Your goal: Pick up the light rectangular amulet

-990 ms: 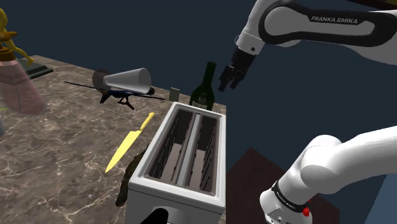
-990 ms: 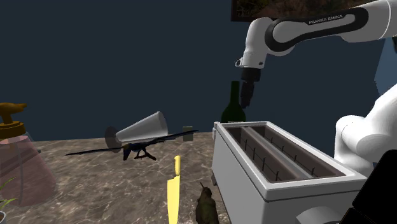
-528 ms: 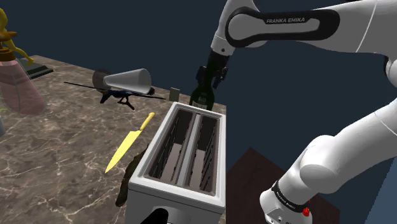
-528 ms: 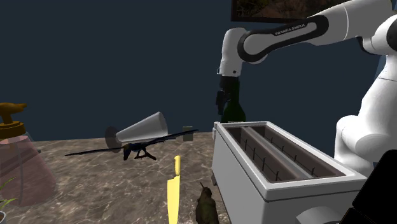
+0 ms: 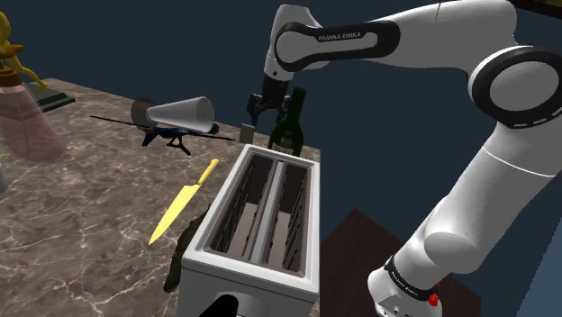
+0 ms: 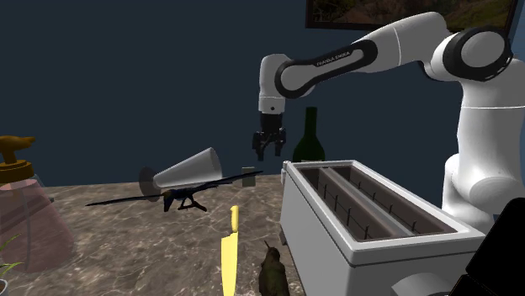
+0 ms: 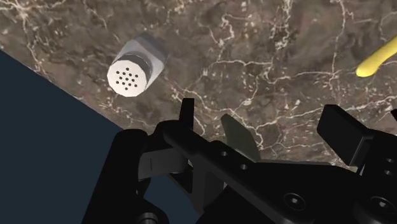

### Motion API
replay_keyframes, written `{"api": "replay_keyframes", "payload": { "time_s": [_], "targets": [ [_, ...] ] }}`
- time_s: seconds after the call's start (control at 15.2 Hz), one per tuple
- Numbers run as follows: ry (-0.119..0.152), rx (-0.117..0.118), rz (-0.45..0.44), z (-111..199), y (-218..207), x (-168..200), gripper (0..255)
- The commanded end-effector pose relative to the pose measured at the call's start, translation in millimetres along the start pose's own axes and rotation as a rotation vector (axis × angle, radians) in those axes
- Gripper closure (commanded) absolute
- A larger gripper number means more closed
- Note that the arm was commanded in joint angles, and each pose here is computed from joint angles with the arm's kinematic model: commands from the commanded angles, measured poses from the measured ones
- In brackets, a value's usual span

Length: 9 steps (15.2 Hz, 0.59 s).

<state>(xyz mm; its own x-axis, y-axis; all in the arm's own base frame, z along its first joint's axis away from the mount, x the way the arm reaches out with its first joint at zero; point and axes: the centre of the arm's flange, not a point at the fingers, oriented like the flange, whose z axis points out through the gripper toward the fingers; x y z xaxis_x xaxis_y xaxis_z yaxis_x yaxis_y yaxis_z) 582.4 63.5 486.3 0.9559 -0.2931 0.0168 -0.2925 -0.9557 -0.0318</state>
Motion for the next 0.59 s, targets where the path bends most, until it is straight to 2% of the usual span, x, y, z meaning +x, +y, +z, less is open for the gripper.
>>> {"api": "replay_keyframes", "payload": {
  "time_s": [0.0,0.33,0.53],
  "targets": [
    [-0.007,-0.012,0.040,11.0,-8.3,25.0,0],
    [-0.023,-0.040,0.135,41.0,-23.8,85.7,0],
    [-0.025,-0.043,0.145,54.9,-24.7,92.0,0]
  ]
}}
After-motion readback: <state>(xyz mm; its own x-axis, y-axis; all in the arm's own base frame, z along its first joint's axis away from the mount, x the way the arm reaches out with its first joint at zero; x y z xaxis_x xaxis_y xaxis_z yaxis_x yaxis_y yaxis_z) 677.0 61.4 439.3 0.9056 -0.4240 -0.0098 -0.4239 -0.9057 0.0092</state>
